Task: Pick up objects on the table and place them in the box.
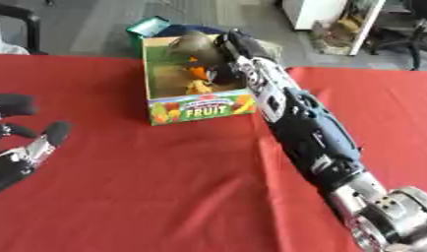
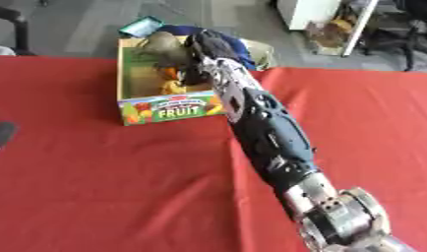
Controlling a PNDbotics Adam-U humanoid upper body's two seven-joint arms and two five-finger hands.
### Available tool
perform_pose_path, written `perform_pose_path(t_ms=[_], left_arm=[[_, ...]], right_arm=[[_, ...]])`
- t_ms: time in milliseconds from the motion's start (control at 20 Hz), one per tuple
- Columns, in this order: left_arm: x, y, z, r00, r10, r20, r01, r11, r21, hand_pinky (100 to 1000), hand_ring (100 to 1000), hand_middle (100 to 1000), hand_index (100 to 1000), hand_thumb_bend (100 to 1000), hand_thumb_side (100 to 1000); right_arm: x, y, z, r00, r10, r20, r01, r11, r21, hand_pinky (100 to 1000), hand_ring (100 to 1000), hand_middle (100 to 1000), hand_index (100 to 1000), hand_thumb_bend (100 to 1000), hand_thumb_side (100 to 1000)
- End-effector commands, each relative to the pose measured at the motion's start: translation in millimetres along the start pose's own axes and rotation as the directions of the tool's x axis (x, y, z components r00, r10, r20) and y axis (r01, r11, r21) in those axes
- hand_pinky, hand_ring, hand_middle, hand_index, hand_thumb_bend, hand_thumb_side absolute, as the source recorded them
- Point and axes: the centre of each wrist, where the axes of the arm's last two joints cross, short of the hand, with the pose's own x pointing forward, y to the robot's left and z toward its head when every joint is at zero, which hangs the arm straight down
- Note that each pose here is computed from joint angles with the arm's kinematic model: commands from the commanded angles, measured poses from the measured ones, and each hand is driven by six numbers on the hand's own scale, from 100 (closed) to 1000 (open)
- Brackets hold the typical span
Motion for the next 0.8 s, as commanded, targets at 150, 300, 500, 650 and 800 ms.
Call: perform_pose_path(t_ms=[150,300,500,650,800], left_arm=[[8.0,4.6,-3.6,0.999,-0.011,0.031,0.011,1.000,0.000,534,710,543,675,686,380],[7.4,4.8,-3.3,0.999,-0.013,0.030,0.013,1.000,-0.001,534,710,543,675,687,380],[7.2,5.1,-3.2,0.999,-0.014,0.029,0.014,1.000,-0.001,534,710,542,675,686,380],[6.6,5.0,-2.9,1.000,-0.014,0.028,0.014,1.000,-0.002,534,710,542,675,686,380],[6.8,5.5,-3.0,0.999,-0.016,0.029,0.016,1.000,-0.001,534,710,542,675,686,380]], right_arm=[[-8.5,-16.3,-2.9,0.998,0.059,-0.028,-0.059,0.998,-0.001,626,600,619,782,155,202],[-9.9,-12.8,-2.2,0.997,0.073,-0.023,-0.071,0.995,0.067,669,660,689,823,176,270],[-9.3,-10.0,-1.8,0.996,0.088,-0.009,-0.086,0.986,0.146,717,723,764,851,191,357],[-8.3,-10.0,-1.9,0.995,0.102,0.008,-0.102,0.974,0.201,742,752,803,862,226,413],[-6.3,-13.0,-2.3,0.990,0.135,0.037,-0.140,0.956,0.257,772,779,838,884,287,468]])
